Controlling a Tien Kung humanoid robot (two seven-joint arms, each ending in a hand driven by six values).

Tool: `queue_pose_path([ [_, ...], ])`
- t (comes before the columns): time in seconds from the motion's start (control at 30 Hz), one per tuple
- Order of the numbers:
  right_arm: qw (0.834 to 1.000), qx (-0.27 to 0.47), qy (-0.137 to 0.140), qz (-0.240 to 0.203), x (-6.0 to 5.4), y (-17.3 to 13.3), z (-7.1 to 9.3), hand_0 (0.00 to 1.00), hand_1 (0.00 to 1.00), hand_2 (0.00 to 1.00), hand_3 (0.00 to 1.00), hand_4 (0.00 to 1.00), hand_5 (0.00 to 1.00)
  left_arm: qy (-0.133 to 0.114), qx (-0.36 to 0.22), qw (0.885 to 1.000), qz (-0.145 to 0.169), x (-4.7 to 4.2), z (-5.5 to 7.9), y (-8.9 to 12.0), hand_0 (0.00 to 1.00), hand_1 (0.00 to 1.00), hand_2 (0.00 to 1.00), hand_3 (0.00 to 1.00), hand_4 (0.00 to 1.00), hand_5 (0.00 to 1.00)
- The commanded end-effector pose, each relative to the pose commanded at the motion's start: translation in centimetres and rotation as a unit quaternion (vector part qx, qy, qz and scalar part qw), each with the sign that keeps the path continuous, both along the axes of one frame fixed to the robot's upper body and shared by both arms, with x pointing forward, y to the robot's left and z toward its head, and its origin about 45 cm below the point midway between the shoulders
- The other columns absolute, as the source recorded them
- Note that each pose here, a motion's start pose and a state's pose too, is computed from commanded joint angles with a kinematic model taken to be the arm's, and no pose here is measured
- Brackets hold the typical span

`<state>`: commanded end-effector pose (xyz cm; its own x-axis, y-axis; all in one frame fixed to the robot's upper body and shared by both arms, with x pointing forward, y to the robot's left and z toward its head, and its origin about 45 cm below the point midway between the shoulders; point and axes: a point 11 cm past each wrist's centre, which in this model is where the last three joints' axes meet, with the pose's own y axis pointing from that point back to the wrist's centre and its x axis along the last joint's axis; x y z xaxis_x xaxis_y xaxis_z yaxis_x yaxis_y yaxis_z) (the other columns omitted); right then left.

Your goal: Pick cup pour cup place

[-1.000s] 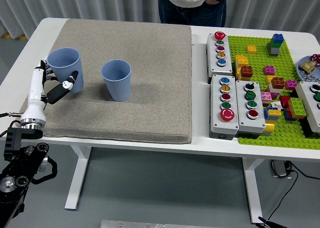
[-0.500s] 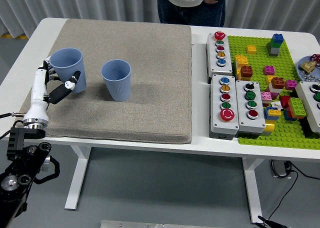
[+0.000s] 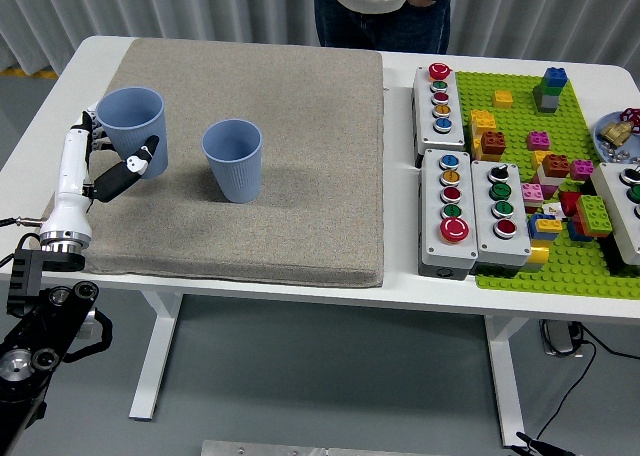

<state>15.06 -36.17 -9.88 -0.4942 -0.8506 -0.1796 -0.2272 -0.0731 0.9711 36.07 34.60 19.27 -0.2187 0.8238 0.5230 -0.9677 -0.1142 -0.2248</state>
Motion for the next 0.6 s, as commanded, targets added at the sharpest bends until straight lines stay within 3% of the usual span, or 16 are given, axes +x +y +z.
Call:
queue_pose_path([
  [0.17, 1.000, -0.002, 0.000, 0.000, -0.1, -0.1, 0.0, 0.765, 0.702, 0.748, 0.625, 0.199, 0.240, -0.013, 0.059, 0.998, -0.019, -0.04, 1.4, -0.8, 0.463, 0.561, 0.725, 0.696, 0.659, 0.270],
  [0.6, 1.000, -0.003, 0.000, -0.003, -0.2, -0.3, 0.0, 0.765, 0.702, 0.747, 0.625, 0.199, 0.237, -0.028, 0.179, 0.983, -0.031, 0.45, 3.4, -1.2, 0.465, 0.561, 0.724, 0.696, 0.655, 0.269],
])
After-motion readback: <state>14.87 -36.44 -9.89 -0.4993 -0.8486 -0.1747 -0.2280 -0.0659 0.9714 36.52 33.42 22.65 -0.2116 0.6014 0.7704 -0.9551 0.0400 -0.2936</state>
